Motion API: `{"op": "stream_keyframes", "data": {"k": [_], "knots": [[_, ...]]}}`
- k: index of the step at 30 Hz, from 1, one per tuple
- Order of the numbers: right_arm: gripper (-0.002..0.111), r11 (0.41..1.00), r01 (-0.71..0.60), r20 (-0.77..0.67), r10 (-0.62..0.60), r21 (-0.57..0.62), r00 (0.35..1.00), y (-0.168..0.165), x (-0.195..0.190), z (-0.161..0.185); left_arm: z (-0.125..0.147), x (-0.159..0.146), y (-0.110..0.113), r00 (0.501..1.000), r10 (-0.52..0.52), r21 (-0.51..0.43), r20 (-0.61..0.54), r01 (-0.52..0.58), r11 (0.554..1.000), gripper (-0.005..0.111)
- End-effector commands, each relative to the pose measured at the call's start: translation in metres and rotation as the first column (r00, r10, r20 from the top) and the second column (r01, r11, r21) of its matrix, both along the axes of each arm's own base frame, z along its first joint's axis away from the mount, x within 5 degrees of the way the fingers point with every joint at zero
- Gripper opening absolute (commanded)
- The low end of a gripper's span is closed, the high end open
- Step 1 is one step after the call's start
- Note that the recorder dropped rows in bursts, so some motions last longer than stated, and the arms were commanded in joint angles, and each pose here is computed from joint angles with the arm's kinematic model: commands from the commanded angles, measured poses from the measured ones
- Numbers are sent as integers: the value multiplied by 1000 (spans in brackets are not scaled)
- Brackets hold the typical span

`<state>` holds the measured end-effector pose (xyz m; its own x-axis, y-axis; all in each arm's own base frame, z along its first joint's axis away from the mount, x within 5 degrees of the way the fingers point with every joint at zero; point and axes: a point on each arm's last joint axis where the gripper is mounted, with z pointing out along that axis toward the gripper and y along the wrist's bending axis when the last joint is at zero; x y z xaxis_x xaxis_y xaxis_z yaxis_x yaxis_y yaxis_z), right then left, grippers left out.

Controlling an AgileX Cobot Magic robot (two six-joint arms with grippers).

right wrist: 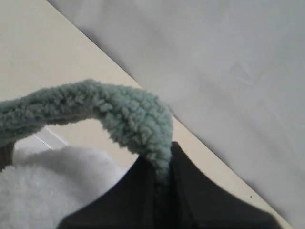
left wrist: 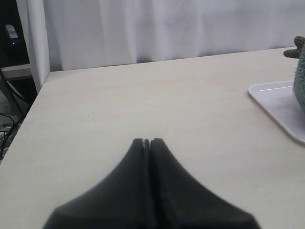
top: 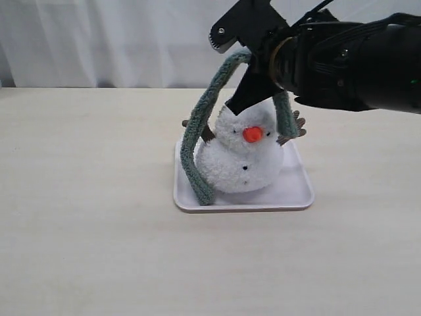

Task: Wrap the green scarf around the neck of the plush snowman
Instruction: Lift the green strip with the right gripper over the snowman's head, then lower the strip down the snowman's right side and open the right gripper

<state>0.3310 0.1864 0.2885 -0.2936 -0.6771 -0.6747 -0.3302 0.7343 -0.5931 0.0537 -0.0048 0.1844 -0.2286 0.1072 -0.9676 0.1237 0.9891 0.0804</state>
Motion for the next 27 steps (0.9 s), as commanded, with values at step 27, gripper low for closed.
{"op": "stream_keyframes", "data": {"k": [27], "knots": [[4,956,286,-344,-248,63,906,-57,42,-41,0,0,0,1000,1,-2,7,-1,1000,0]]}}
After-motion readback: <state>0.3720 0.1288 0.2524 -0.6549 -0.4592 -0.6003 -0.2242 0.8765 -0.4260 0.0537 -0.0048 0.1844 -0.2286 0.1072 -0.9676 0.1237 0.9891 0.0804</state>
